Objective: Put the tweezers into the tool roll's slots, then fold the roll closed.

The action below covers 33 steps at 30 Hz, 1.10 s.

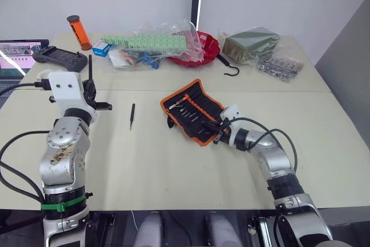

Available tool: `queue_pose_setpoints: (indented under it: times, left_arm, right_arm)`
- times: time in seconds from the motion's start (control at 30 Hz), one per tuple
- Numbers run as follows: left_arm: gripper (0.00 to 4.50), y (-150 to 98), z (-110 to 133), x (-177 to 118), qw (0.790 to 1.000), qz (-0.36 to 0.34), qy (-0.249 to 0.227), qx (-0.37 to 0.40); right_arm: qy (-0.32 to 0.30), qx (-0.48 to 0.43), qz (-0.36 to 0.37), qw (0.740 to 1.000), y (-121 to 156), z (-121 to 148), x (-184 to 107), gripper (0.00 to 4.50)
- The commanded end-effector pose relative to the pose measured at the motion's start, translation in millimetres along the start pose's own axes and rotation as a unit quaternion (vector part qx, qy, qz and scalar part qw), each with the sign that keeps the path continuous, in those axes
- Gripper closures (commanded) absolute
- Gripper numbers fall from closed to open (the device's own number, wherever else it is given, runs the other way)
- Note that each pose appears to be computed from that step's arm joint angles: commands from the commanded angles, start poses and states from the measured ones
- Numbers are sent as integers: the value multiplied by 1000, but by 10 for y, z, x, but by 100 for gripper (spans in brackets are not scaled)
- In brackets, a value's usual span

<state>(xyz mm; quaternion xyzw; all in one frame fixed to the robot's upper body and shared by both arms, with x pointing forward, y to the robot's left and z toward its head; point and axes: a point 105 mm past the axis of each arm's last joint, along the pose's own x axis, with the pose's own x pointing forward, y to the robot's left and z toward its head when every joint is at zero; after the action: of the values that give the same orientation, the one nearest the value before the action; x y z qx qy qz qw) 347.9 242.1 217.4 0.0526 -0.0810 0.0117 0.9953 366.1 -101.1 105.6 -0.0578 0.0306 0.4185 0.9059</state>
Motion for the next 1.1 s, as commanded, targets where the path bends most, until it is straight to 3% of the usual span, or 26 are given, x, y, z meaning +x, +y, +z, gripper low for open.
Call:
queue_pose_setpoints:
  times: [0.03,0.17,0.4,0.53,0.77,1.1]
  left_arm:
    - [447,-271,239,11,996,-86,-26,4]
    - [447,-769,277,-36,970,-240,-11,23]
    - [447,-1320,119,-146,915,-394,83,35]
    - [447,-1492,253,-42,905,-415,97,16]
    - [447,-1758,266,101,874,-432,214,50]
    - [447,-1949,-192,64,824,-471,287,130]
  right_arm:
    - [-35,-17,-22,999,-108,233,-107,450]
    - [-18,-34,-42,998,-272,265,-175,450]
    - [27,-46,-40,998,-334,53,-125,450]
    - [47,-48,-43,997,-352,-98,-135,450]
    - [35,-39,-38,998,-296,-146,-116,450]
    - [34,-37,-47,998,-257,-211,-123,450]
